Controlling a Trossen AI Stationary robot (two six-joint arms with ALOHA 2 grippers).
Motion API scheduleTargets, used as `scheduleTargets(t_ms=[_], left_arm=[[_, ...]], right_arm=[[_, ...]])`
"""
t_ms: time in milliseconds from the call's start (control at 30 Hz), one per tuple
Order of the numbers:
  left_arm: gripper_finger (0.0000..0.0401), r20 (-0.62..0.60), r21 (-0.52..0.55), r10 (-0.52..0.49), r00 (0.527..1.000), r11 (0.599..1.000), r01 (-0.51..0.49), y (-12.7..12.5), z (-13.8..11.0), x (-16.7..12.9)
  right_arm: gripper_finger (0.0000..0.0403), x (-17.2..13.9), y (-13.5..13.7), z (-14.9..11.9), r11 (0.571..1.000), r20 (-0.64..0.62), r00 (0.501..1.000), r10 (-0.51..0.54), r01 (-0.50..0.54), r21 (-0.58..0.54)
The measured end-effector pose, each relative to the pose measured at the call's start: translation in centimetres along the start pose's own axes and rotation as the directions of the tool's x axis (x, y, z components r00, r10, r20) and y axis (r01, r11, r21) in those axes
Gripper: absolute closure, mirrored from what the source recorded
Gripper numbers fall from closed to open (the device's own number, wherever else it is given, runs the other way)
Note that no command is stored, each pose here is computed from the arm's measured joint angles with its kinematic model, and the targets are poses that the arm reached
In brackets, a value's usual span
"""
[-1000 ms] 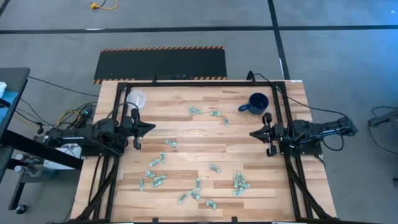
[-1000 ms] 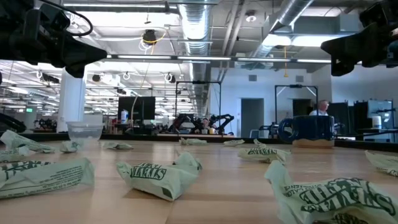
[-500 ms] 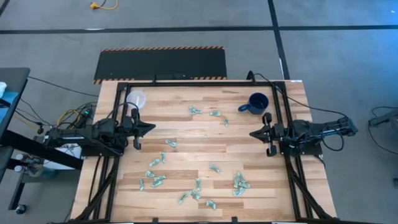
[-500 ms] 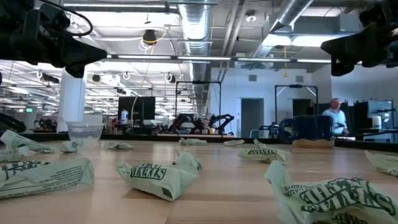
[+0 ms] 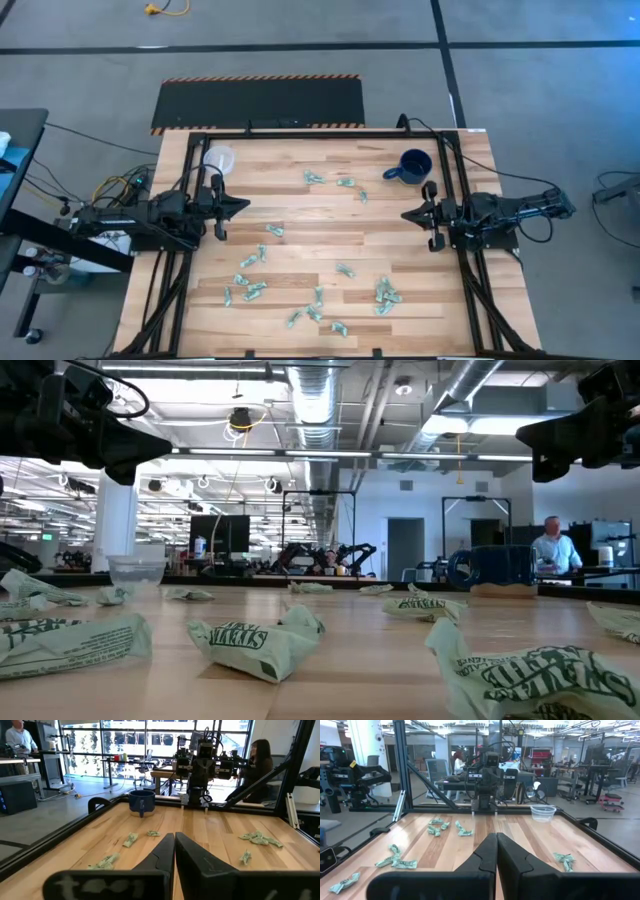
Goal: Pick and place items into bin
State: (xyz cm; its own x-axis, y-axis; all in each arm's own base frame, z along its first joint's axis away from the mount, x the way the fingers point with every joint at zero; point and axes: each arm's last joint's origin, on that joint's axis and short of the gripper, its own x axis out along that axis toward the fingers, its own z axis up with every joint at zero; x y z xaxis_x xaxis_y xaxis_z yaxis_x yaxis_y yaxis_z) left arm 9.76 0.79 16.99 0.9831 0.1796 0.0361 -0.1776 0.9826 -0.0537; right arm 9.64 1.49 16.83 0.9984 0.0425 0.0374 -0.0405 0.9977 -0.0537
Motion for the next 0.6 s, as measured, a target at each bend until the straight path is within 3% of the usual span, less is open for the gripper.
scheduleTargets(t_ms=[500,600], left_arm=[[0.0399,0.037,-0.003,0.000,0.999,1.000,0.000,0.0,0.4,0.0],[0.0399,0.111,-0.074,-0.003,0.994,0.997,0.011,0.0,1.1,-0.1]], right_arm=[[0.0403,0.0,0.0,0.0,1.000,0.000,1.000,0.000,0.000,0.000],[0.0403,0.0,0.0,0.0,1.000,0.000,1.000,0.000,0.000,0.000]])
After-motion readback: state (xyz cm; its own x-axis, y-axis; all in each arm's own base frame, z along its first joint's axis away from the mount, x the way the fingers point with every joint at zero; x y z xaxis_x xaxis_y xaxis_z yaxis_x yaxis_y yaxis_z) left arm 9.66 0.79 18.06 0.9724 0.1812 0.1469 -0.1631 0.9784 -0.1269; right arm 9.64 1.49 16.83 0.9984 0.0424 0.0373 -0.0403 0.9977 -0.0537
